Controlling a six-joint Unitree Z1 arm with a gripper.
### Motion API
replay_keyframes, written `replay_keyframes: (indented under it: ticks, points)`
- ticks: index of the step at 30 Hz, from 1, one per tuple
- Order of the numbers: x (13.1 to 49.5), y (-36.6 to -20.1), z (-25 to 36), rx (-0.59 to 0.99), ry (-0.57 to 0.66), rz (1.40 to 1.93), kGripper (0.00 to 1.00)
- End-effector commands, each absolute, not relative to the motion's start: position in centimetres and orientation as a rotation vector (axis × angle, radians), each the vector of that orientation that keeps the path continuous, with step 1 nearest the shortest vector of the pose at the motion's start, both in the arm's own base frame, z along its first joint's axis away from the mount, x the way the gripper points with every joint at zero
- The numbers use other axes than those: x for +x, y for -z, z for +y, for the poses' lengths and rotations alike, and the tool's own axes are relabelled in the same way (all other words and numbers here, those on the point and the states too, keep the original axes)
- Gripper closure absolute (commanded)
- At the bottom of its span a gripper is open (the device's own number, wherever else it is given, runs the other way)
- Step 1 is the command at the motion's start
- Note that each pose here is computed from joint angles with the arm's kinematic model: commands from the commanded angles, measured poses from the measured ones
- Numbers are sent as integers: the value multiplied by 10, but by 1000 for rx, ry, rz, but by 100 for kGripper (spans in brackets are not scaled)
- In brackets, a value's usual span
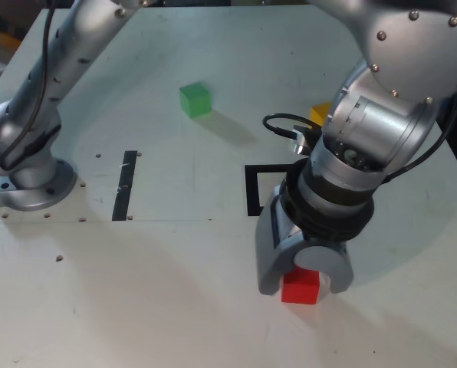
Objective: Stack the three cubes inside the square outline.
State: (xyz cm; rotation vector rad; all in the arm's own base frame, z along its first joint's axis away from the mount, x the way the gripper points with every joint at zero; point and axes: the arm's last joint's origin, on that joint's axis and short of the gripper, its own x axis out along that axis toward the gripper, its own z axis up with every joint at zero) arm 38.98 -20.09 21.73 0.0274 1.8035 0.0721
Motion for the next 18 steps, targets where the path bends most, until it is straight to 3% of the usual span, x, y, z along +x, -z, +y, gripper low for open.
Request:
replay_keyframes:
  ticks: [1, 8, 18]
  points:
    - [392, -216, -201, 21, -71, 1800, 62]
    - [396, -211, -204, 20, -47, 1801, 62]
    - [396, -218, -202, 45, -36, 1786, 78]
